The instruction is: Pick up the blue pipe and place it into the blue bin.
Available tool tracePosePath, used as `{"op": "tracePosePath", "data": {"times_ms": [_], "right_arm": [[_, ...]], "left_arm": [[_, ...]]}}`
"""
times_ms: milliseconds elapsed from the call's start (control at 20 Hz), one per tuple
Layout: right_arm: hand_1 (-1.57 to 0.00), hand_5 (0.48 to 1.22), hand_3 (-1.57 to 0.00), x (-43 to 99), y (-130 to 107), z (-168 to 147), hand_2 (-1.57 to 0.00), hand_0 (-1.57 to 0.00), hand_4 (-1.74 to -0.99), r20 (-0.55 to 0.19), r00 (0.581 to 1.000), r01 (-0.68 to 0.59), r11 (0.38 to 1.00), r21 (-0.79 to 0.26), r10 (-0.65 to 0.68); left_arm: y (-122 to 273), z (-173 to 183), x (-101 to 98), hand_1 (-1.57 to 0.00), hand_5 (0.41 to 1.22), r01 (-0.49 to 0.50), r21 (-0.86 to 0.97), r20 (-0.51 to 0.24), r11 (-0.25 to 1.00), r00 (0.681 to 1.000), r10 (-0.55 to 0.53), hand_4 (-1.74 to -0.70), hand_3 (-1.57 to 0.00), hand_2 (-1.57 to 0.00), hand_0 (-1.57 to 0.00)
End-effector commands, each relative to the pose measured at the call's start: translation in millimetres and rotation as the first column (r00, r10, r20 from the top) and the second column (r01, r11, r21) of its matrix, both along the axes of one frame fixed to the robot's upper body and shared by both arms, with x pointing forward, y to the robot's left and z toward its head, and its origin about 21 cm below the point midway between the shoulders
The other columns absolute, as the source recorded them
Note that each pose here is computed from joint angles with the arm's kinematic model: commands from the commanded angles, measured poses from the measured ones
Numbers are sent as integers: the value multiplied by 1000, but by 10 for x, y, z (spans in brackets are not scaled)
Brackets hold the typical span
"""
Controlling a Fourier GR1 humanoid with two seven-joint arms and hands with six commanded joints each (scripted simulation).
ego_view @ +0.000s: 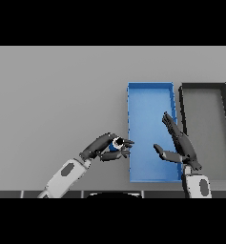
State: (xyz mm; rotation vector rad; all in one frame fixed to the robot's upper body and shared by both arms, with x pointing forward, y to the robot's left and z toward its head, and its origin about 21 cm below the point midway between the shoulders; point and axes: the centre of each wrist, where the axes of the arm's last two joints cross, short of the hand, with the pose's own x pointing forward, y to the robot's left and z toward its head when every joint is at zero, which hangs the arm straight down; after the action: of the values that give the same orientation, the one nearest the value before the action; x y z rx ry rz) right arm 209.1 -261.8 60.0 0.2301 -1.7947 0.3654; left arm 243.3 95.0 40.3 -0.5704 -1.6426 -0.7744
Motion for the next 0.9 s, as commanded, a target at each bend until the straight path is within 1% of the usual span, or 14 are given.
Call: {"op": "tracePosePath", "data": {"times_ms": [0, 50, 100, 150, 200, 300, 350, 400, 450, 500, 550, 700, 750, 850], "right_arm": [[1, 558, 1, -6, -4, 82, 1, 1, -1256, -4, 998, -65, 998, -2, 65], [1, 537, 1, 39, 23, 240, 1, 1, -1282, 4, 991, -133, 991, -11, 133], [1, 515, 1, 52, 44, 378, 1, 1, -1303, 7, 982, -189, 981, -34, 190], [1, 500, 1, 60, 107, 498, 1, 1, -1314, -2, 969, -248, 967, -51, 249], [1, 501, 1, 83, 159, 602, 1, 1, -1319, 0, 957, -290, 954, -74, 291], [1, 502, 1, 146, 292, 738, 1, 1, -1306, -28, 931, -365, 924, -115, 365], [1, 503, 1, 134, 351, 767, 1, 1, -1309, -31, 914, -404, 906, -127, 404], [1, 510, 1, 159, 397, 828, 1, 1, -1314, -16, 899, -434, 888, -149, 437], [1, 517, 1, 192, 495, 882, 1, 1, -1311, -7, 886, -457, 871, -181, 464], [1, 521, 1, 249, 532, 901, 1, 1, -1306, -13, 878, -470, 857, -213, 478], [1, 523, 1, 287, 638, 915, 1, 1, -1294, -24, 862, -496, 836, -236, 506], [1, 530, 1, 357, 874, 934, 1, 1, -1241, -34, 826, -552, 794, -254, 563], [1, 531, 1, 357, 912, 931, 1, 1, -1232, -48, 815, -568, 781, -260, 577], [1, 532, 1, 387, 1027, 981, 1, 1, -1227, -43, 794, -595, 759, -265, 607]], "left_arm": [[18, 30, 1, -1571, 1221, 5, -4, 15, 1000, 1000, -5, -1741, -1495, -1571, -1571], [14, 34, 5, -1571, 1221, 6, 0, 16, 1000, 1000, -6, -1741, -1494, -1571, -1571], [14, 13, -5, -1571, 1221, 8, -3, 6, 1000, 1000, -8, -1741, -1493, -1571, -1571], [-3, 29, 13, -1571, 1221, 10, -8, 13, 1000, 1000, -10, -1741, -1491, -1571, -1571], [25, 31, 7, -1571, 1221, 14, -13, 22, 1000, 1000, -14, -1741, -1489, -1571, -1571], [11, 48, 37, -1571, 1221, 10, -8, 22, 1000, 1000, -10, -1741, -1487, -1571, -1571], [36, 49, 43, -1571, 1221, 13, -8, 28, 1000, 1000, -13, -1741, -1486, -1571, -1571], [20, 43, 32, -1571, 1221, 16, -3, 25, 1000, 1000, -16, -1741, -1485, -1571, -1571], [22, 45, 46, -1571, 1221, 11, 8, 18, 1000, 1000, -11, -1741, -1484, -1571, -1571], [33, 39, 49, -1571, 1221, 15, 10, 19, 1000, 1000, -15, -1741, -1484, -1571, -1571], [-8, 60, 11, -1571, 1221, 31, -3, 23, 1000, 999, -31, -1741, -1486, -1571, -1571], [27, 85, 46, -1571, 1221, 32, -22, 23, 999, 999, -31, -1741, -1502, -1571, -1571], [66, 59, 22, -1571, 1221, 41, -36, 31, 999, 999, -40, -1741, -1516, -1571, -1571], [71, 48, 31, -1571, 1221, 49, -34, 19, 998, 999, -49, -1741, -1532, -1571, -1571]]}}
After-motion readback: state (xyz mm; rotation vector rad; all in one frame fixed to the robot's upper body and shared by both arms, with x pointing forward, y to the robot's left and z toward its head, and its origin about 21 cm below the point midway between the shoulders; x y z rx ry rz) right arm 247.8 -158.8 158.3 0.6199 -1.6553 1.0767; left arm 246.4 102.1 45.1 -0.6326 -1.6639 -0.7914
